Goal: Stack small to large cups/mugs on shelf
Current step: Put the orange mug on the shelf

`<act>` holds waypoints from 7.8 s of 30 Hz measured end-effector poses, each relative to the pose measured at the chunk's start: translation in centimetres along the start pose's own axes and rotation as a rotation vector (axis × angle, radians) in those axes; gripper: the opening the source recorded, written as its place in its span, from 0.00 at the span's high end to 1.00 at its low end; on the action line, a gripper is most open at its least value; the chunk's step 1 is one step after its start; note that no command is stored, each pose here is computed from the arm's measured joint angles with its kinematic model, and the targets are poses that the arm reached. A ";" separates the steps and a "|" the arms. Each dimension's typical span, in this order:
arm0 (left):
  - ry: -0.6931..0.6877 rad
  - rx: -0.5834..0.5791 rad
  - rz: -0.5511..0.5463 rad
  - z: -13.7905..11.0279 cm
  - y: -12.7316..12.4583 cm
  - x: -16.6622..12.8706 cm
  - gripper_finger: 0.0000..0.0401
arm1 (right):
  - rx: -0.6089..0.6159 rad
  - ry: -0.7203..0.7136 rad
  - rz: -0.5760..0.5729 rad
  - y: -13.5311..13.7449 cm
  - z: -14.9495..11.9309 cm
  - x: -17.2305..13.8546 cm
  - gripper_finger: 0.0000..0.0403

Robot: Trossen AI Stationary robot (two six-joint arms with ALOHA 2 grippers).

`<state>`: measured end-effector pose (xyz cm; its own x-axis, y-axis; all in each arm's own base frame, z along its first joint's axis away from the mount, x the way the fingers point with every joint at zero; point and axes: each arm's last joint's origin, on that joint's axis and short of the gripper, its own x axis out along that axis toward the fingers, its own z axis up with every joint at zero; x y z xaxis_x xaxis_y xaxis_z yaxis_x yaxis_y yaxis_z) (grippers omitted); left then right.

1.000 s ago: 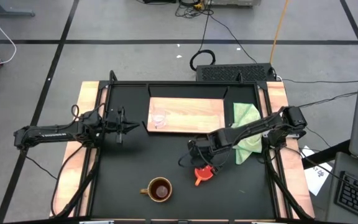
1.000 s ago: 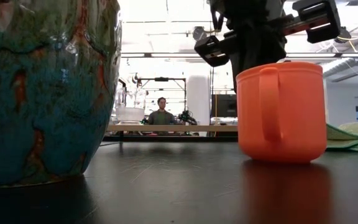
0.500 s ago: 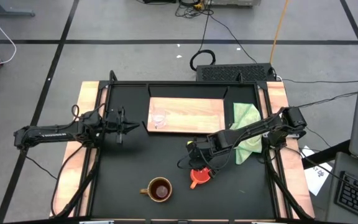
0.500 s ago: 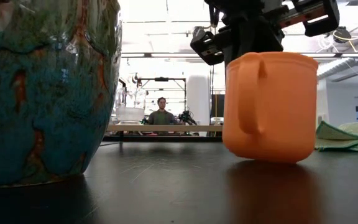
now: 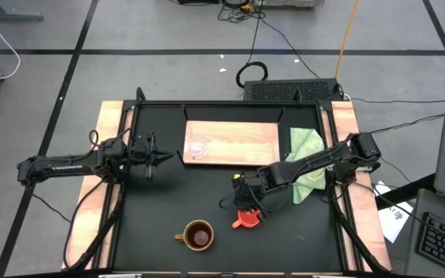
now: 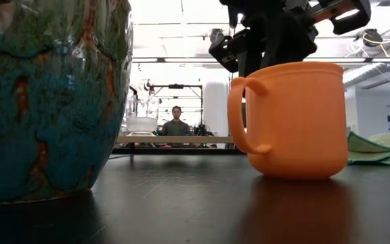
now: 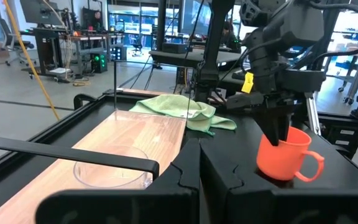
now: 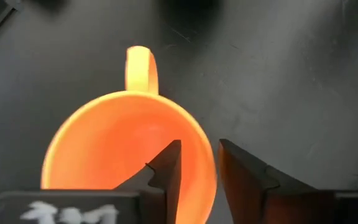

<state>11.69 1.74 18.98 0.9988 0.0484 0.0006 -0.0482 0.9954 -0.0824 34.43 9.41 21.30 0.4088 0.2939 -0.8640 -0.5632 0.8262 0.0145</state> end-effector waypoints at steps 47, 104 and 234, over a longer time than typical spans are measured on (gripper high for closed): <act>0.027 0.070 -0.027 -0.3 -0.1 0.0 0.99 | 1.105 0.153 0.012 2.1 -0.8 -0.9 0.68; 0.072 0.066 -0.051 -0.7 -0.1 0.0 0.99 | 1.021 0.283 -0.121 1.8 -0.6 -1.0 0.70; 0.018 0.154 -0.053 -0.2 -0.1 0.0 0.99 | 0.381 0.350 -0.168 -22.7 -3.5 -10.4 0.99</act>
<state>11.69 1.59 18.82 0.9998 -0.0046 -0.0168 0.0058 0.9975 0.0710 40.40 -14.08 28.19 0.1708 0.0193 -0.9851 -0.1842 0.9828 -0.0126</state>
